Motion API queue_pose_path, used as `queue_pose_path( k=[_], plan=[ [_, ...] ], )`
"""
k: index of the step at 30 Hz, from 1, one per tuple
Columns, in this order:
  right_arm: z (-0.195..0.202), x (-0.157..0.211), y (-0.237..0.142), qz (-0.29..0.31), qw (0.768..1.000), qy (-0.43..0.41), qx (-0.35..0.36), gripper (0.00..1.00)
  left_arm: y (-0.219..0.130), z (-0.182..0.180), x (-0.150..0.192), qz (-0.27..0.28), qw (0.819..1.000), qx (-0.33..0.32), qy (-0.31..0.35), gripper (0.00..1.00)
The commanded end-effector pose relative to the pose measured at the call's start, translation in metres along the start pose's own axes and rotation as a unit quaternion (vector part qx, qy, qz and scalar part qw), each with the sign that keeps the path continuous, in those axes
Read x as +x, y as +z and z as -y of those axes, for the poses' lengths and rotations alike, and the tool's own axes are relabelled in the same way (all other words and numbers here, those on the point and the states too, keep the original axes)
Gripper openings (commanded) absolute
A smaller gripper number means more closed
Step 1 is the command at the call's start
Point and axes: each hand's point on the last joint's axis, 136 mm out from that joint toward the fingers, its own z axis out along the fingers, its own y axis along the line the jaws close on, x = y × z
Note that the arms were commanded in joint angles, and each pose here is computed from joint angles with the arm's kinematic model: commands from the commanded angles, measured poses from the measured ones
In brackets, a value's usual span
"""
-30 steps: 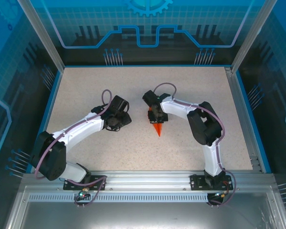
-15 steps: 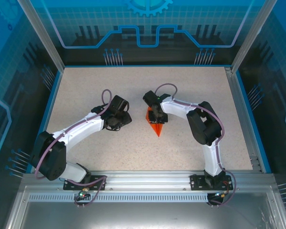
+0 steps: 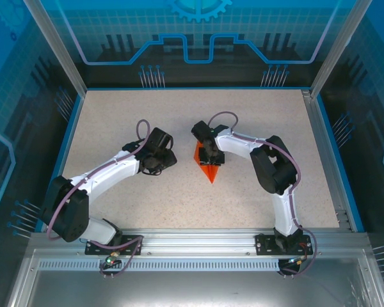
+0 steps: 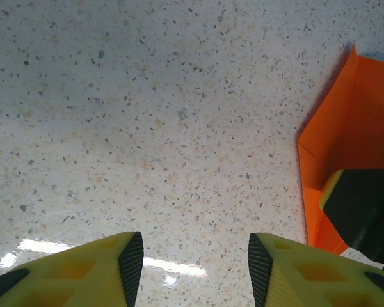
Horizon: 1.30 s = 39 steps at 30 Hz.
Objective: Fold a paper plane with a square sheet of paper (pick it up from the middle)
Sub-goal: Move the paper plane to the center of the table, then reset both arms
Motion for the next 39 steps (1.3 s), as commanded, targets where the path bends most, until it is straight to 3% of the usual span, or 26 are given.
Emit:
queue_pose_path(
  k=[1, 13, 17, 21, 22, 24, 26, 29, 34, 39],
  plan=[
    [0.001, -0.006, -0.016, 0.011, 1.000, -0.010, 0.002, 0.41, -0.002, -0.005, -0.002, 0.005, 1.000, -0.003, 0.010, 0.50],
    [0.005, -0.018, -0.090, 0.081, 0.996, -0.017, -0.032, 0.55, -0.014, -0.001, -0.011, 0.033, 0.999, 0.010, 0.036, 0.54],
    [0.034, -0.029, -0.147, 0.183, 0.983, -0.019, -0.012, 0.61, -0.025, -0.007, -0.022, 0.070, 0.996, 0.001, 0.050, 0.57],
    [0.095, -0.035, -0.207, 0.316, 0.948, 0.004, 0.042, 0.64, -0.044, -0.026, -0.047, 0.146, 0.986, -0.037, 0.067, 0.66],
    [0.113, -0.037, -0.217, 0.346, 0.936, 0.014, 0.060, 0.64, -0.048, -0.032, -0.053, 0.164, 0.983, -0.049, 0.073, 0.70],
    [0.150, -0.039, -0.229, 0.396, 0.912, 0.028, 0.098, 0.66, -0.059, -0.049, -0.072, 0.212, 0.971, -0.082, 0.078, 0.90],
    [0.183, -0.042, -0.227, 0.426, 0.895, 0.034, 0.128, 0.73, -0.069, -0.067, -0.089, 0.255, 0.956, -0.117, 0.081, 0.98],
    [0.218, -0.041, -0.195, 0.418, 0.897, 0.012, 0.145, 0.85, -0.075, -0.093, -0.111, 0.300, 0.936, -0.165, 0.083, 0.99],
    [0.254, -0.046, -0.142, 0.387, 0.910, 0.015, 0.147, 0.87, -0.068, -0.130, -0.137, 0.306, 0.920, -0.234, 0.074, 0.99],
    [0.247, -0.057, -0.103, 0.397, 0.910, -0.018, 0.121, 0.87, -0.046, -0.144, -0.152, 0.331, 0.903, -0.250, 0.109, 0.99]
  ],
)
